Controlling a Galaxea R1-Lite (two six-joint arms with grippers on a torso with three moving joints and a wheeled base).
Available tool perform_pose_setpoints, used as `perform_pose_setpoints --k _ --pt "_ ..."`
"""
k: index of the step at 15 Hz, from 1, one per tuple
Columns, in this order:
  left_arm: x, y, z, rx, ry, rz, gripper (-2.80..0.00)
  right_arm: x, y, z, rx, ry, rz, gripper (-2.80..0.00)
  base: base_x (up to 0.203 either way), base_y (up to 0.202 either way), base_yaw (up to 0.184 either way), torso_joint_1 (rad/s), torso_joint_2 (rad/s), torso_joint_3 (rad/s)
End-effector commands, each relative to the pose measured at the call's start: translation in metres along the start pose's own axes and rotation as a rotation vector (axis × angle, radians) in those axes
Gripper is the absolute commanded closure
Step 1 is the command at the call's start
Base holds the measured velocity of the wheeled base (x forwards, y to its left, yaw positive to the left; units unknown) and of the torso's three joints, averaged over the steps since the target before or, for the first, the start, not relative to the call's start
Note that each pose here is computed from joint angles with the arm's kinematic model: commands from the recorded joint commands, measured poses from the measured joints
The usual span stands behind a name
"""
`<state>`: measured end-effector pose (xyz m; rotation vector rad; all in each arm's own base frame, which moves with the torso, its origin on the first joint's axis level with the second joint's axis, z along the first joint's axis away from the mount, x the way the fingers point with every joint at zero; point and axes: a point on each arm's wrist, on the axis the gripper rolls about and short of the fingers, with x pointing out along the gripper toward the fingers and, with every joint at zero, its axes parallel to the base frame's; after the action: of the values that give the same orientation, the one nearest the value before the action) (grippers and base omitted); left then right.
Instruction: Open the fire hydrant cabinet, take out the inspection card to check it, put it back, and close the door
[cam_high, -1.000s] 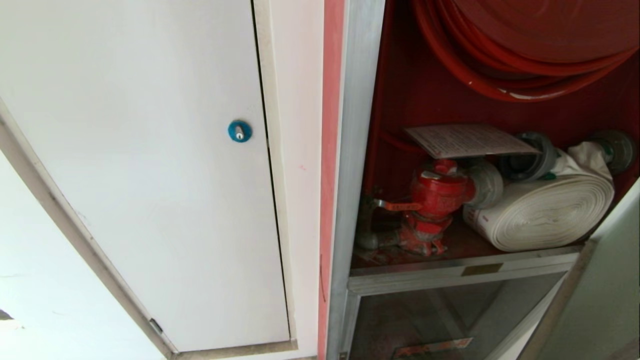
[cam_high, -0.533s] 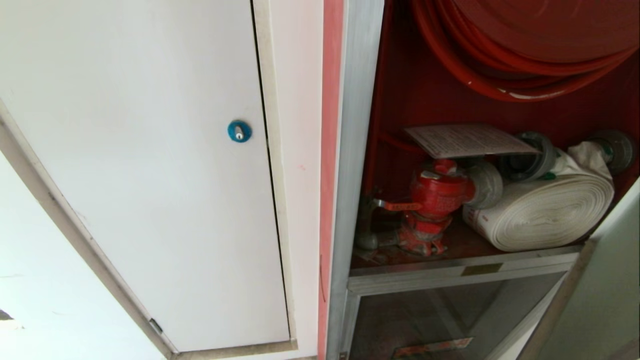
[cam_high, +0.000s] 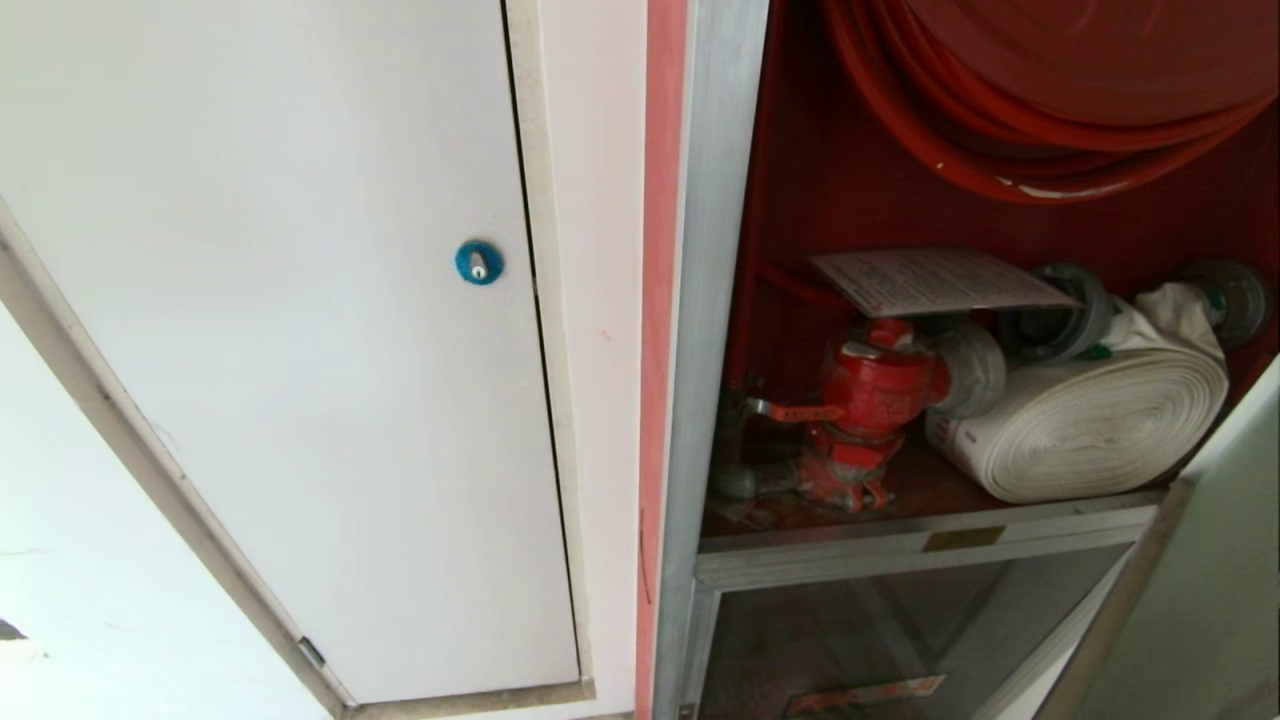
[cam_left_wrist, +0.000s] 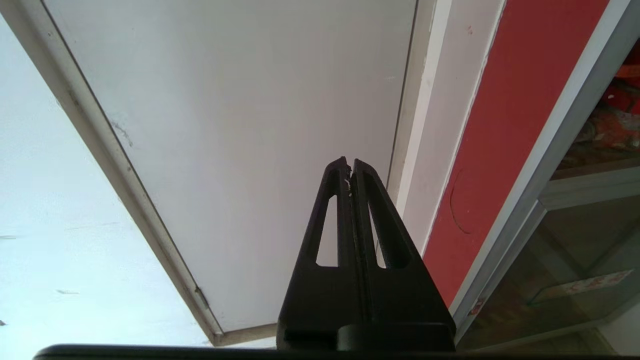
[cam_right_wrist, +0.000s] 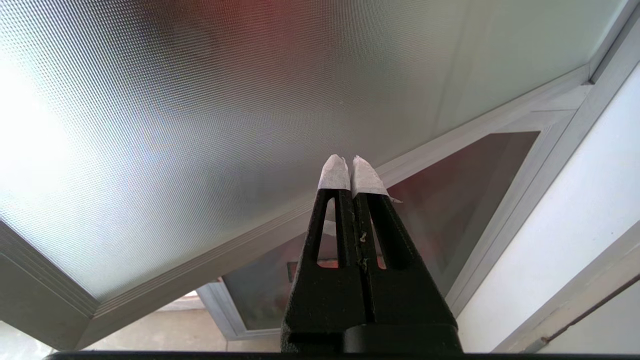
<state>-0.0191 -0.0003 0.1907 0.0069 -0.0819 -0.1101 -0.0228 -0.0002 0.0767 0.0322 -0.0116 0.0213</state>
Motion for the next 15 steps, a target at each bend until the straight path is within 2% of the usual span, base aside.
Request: perform_pose_setpoints --k 1,3,6,10,12,15 --pt "-0.004 -0.001 -0.003 0.002 -0.012 0.014 0.0 0.0 0.0 -0.001 0.0 0.004 0.0 0.0 0.0 0.0 0.0 0.0 0.0 0.0" --pt "-0.006 -0.002 -0.009 0.01 -0.015 0.051 0.0 0.0 0.0 -0.001 0.0 0.004 0.0 0.0 0.0 0.0 0.0 0.0 0.0 0.0" --pt "-0.014 -0.003 -0.026 0.013 -0.03 0.051 0.0 0.0 0.0 -0.001 0.0 0.004 0.0 0.0 0.0 0.0 0.0 0.0 0.0 0.0" --pt "-0.023 -0.004 -0.063 0.03 -0.047 0.054 0.0 0.0 0.0 -0.001 0.006 0.004 0.0 0.0 0.0 0.0 0.0 0.0 0.0 0.0" --pt "-0.018 -0.003 -0.091 0.071 0.022 0.065 0.0 0.0 0.0 -0.001 0.006 0.005 -0.001 0.0 0.0 0.0 0.0 0.0 0.0 0.0" --pt "-0.014 -0.003 -0.113 0.095 0.091 0.066 0.0 0.0 0.0 -0.001 0.005 0.004 -0.001 0.0 0.0 0.0 0.0 0.0 0.0 0.0"
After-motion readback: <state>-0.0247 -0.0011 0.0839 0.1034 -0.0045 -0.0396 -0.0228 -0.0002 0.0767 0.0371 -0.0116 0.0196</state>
